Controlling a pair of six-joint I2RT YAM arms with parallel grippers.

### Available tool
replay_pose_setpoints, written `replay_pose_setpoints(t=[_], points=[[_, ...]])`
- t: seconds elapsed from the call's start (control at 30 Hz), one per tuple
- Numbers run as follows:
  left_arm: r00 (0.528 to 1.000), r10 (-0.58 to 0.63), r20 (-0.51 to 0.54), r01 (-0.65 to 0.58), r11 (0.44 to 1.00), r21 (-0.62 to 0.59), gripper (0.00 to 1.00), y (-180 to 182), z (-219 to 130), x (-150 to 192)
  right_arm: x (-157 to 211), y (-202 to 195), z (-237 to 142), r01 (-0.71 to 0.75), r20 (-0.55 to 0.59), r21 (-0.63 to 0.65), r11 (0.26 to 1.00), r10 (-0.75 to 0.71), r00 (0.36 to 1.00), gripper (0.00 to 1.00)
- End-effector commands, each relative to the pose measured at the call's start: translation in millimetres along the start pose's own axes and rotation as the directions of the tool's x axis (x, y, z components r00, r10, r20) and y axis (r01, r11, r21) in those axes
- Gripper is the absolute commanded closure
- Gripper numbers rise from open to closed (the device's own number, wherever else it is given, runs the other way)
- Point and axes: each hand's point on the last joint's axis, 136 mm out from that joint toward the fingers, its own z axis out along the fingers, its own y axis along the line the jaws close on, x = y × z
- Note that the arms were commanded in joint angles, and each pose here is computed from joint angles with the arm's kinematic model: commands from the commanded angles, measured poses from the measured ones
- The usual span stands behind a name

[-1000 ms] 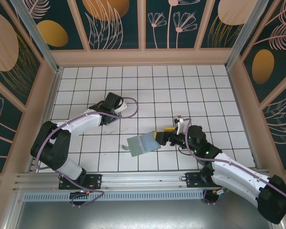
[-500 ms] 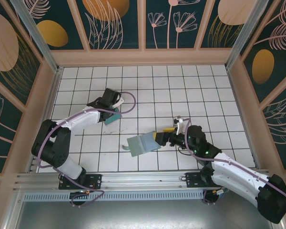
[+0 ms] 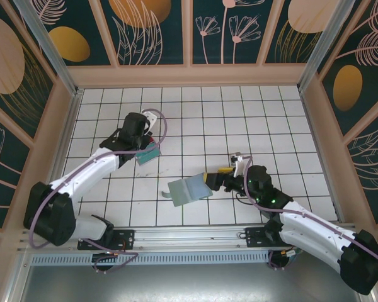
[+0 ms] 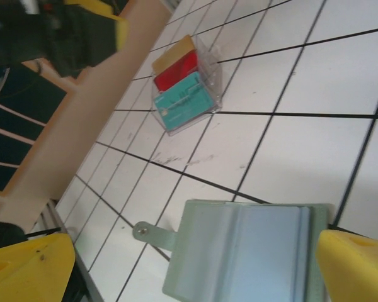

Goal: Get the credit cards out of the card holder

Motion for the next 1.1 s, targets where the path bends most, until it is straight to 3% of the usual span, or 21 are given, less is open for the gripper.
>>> replay_pose_setpoints(t=[0.0, 0.07, 0.1, 0.17, 0.2, 0.3, 0.4, 0.47, 0.57, 0.63, 0.7, 0.8, 1.0, 1.07], points=[[0.967, -0.256, 0.017, 0.254, 0.965, 0.071, 0.50, -9.3, -10.8, 10.0, -14.6, -9.7, -3.6, 0.033, 0.057, 0.086, 0.996, -0.038, 0.998, 0.01], [0.927, -0.371, 0.048, 0.366, 0.927, 0.083, 0.41, -7.4, -21.3, 15.0, -22.6, -16.4, -7.2, 0.023, 0.084, 0.143, 0.990, -0.035, 0.996, 0.01], [0.904, -0.422, 0.071, 0.415, 0.904, 0.101, 0.32, -7.0, -27.8, 16.0, -28.1, -18.4, -9.9, 0.021, 0.103, 0.168, 0.986, -0.038, 0.994, 0.01], [0.853, -0.508, 0.119, 0.497, 0.860, 0.114, 0.28, -2.0, -39.0, 18.7, -40.7, -26.1, -16.4, 0.009, 0.151, 0.239, 0.971, -0.046, 0.988, 0.01], [0.825, -0.547, 0.141, 0.536, 0.837, 0.109, 0.14, 2.2, -43.5, 22.0, -47.6, -32.7, -20.6, 0.001, 0.177, 0.288, 0.958, -0.054, 0.983, 0.01], [0.743, -0.633, 0.217, 0.635, 0.769, 0.074, 0.02, 18.1, -56.3, 37.7, -67.2, -56.0, -36.6, -0.032, 0.255, 0.452, 0.891, -0.094, 0.962, 0.01], [0.657, -0.691, 0.300, 0.728, 0.685, -0.015, 0.01, 40.1, -64.8, 62.2, -84.8, -78.6, -54.1, -0.039, 0.312, 0.603, 0.797, -0.190, 0.931, 0.01], [0.626, -0.688, 0.367, 0.761, 0.642, -0.095, 0.01, 57.1, -70.7, 76.0, -93.4, -90.3, -62.7, -0.022, 0.312, 0.682, 0.731, -0.263, 0.913, 0.01], [0.633, -0.649, 0.423, 0.763, 0.615, -0.199, 0.02, 75.5, -78.3, 86.3, -102.5, -104.5, -70.4, 0.003, 0.283, 0.761, 0.648, -0.337, 0.898, 0.01], [0.689, -0.590, 0.421, 0.714, 0.649, -0.260, 0.01, 80.8, -78.2, 84.2, -111.3, -112.8, -75.9, 0.001, 0.277, 0.798, 0.603, -0.369, 0.887, 0.01], [0.712, -0.559, 0.425, 0.699, 0.623, -0.352, 0.02, 89.8, -76.0, 91.4, -121.0, -125.2, -83.2, 0.021, 0.248, 0.844, 0.536, -0.425, 0.871, 0.01], [0.764, -0.492, 0.417, 0.643, 0.629, -0.437, 0.02, 97.0, -68.1, 97.7, -133.1, -149.0, -92.8, -0.003, 0.241, 0.884, 0.468, -0.451, 0.859, 0.01], [0.772, -0.514, 0.375, 0.634, 0.576, -0.516, 0.01, 118.2, -40.2, 124.2, -147.2, -209.4, -112.5, -0.108, 0.253, 0.931, 0.350, -0.402, 0.880, 0.01], [0.783, -0.513, 0.351, 0.617, 0.573, -0.539, 0.01, 121.2, -29.2, 129.3, -150.5, -221.1, -115.6, -0.127, 0.265, 0.931, 0.341, -0.396, 0.879, 0.01]])
